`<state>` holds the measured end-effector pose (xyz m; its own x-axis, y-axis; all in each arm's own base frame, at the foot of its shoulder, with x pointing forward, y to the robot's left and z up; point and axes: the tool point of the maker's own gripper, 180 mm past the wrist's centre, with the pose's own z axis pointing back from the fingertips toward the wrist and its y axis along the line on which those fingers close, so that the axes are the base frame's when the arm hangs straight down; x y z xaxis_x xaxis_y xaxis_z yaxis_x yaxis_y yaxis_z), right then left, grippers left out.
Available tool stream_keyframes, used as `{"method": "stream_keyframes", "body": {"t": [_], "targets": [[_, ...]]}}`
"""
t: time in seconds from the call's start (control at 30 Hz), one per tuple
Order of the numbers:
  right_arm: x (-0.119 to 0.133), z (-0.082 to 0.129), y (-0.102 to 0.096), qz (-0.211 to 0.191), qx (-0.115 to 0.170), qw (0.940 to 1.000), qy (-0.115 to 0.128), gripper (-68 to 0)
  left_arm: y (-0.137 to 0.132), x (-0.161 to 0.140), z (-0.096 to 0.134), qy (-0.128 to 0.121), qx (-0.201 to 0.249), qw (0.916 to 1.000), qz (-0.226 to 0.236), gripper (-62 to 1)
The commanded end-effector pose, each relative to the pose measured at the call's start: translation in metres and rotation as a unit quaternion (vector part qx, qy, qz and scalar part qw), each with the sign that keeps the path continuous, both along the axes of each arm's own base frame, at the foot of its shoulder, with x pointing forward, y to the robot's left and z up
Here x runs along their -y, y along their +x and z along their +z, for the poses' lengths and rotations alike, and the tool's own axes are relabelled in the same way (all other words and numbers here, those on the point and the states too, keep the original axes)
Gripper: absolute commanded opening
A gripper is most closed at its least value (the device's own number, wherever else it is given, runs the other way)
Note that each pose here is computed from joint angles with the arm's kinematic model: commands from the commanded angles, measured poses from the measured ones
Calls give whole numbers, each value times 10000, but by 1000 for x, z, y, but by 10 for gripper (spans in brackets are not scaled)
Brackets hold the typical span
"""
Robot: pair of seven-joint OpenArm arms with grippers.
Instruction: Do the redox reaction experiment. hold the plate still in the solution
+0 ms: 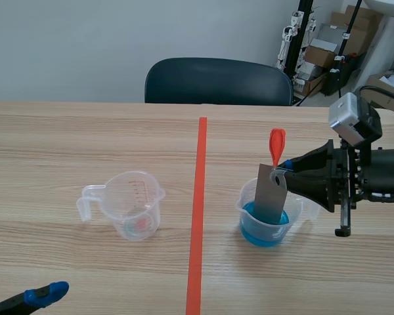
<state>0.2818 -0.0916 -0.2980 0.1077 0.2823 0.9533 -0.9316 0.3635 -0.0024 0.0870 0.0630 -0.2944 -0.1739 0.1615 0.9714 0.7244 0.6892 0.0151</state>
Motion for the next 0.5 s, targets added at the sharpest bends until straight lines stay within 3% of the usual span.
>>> {"method": "stream_keyframes", "body": {"t": [0.0, 0.47], "targets": [[3, 6, 3, 11, 80, 10000, -40, -669, 4, -1, 8, -79, 177, 9998, 48, 14], [3, 7, 3, 12, 92, 10000, -6, -669, 4, -1, 8, -79, 177, 9998, 48, 14]]}}
